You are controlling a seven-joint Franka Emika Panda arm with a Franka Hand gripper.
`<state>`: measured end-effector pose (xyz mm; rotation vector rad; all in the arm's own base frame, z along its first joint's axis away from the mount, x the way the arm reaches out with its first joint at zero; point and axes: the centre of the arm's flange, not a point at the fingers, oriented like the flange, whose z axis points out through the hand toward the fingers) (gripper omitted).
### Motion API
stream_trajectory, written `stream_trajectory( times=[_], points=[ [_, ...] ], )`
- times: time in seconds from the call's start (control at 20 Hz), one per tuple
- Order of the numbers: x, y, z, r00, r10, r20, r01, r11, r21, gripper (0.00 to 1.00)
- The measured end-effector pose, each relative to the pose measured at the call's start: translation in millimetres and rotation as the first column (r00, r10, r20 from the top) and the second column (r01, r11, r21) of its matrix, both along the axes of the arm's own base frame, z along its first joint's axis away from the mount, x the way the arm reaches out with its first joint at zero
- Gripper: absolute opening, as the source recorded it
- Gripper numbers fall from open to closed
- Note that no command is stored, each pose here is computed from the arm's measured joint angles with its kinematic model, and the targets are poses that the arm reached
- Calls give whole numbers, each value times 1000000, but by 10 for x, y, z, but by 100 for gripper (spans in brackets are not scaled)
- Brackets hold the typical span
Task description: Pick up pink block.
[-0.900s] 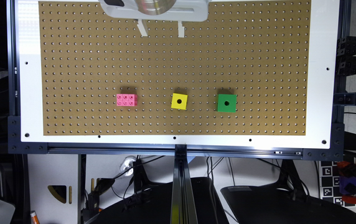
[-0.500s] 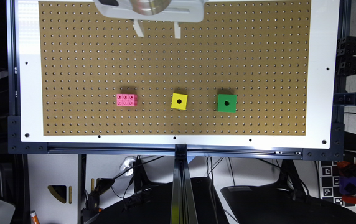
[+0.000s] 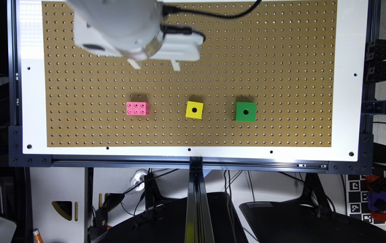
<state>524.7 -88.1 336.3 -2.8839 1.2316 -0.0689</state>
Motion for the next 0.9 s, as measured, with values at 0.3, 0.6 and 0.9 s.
stream_trajectory(
  times=[0.3,0.6,0.9],
  points=[
    [119,-171,2,999956,-477,9411,505,999995,-3041,100],
    [150,-347,41,999790,-960,20453,1107,999973,-7198,100],
    [404,-697,-15,999509,52,31331,377,999907,-13664,100]
  ],
)
